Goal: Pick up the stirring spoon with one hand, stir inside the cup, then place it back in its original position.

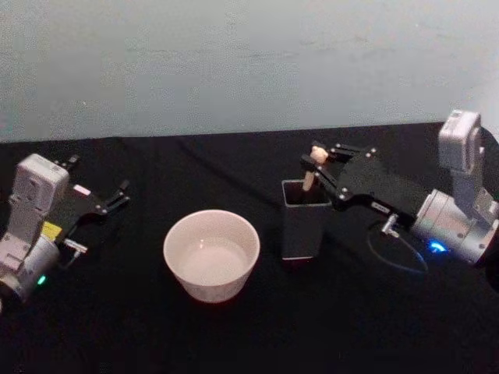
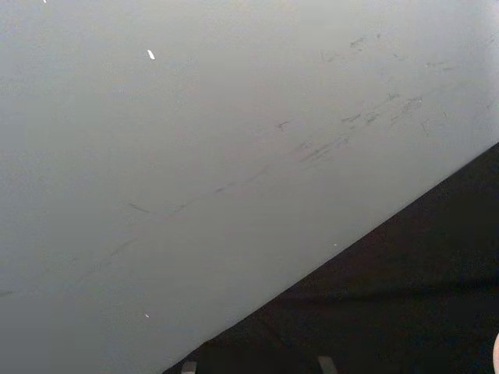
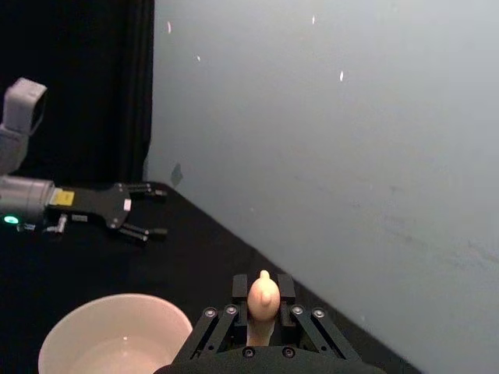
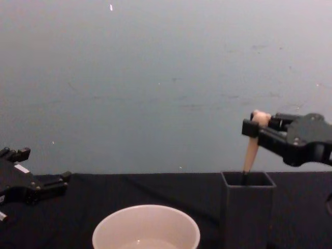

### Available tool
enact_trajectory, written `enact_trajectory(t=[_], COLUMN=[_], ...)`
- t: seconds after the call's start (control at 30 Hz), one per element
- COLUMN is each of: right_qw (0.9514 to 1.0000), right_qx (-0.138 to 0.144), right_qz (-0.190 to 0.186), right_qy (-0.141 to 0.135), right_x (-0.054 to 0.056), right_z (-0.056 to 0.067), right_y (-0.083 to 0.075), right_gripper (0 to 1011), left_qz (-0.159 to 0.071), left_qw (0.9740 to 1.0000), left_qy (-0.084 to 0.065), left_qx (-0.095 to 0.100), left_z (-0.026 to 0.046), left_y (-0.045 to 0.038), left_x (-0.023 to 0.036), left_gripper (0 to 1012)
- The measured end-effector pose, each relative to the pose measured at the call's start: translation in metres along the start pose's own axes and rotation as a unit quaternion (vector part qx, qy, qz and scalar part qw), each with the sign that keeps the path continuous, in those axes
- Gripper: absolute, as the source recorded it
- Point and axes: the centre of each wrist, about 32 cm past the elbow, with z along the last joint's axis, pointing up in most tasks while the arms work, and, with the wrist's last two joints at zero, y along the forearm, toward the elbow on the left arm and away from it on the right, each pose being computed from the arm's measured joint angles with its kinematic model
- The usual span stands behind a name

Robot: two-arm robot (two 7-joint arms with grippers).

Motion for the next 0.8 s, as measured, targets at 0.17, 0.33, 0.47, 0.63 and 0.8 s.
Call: enact_trajectory(t=[0.17, 0.33, 0.47, 0.63, 0.8], right_qw=[0.9998, 0.9993, 0.9989, 0.9986, 0.9984], right_qx=[-0.015, -0.030, -0.037, -0.043, -0.046], right_qz=[-0.006, -0.012, -0.014, -0.015, -0.020], right_qy=[0.012, 0.021, 0.025, 0.027, 0.026], right_x=[-0.001, -0.002, -0.003, -0.004, -0.006], right_z=[-0.006, -0.012, -0.016, -0.018, -0.019], right_y=[0.003, 0.006, 0.006, 0.007, 0.008], right_gripper=[214, 214, 214, 214, 214], left_qz=[0.000, 0.000, 0.000, 0.000, 0.000], left_qw=[1.0000, 1.0000, 1.0000, 1.0000, 1.0000], left_qy=[0.000, 0.000, 0.000, 0.000, 0.000], left_qx=[0.000, 0.000, 0.000, 0.000, 0.000], left_z=[0.0000, 0.0000, 0.0000, 0.0000, 0.0000], left_y=[0.0000, 0.0000, 0.0000, 0.0000, 0.0000], left_x=[0.0000, 0.0000, 0.0000, 0.0000, 0.0000], left_gripper=[1001, 1001, 1001, 1001, 1001])
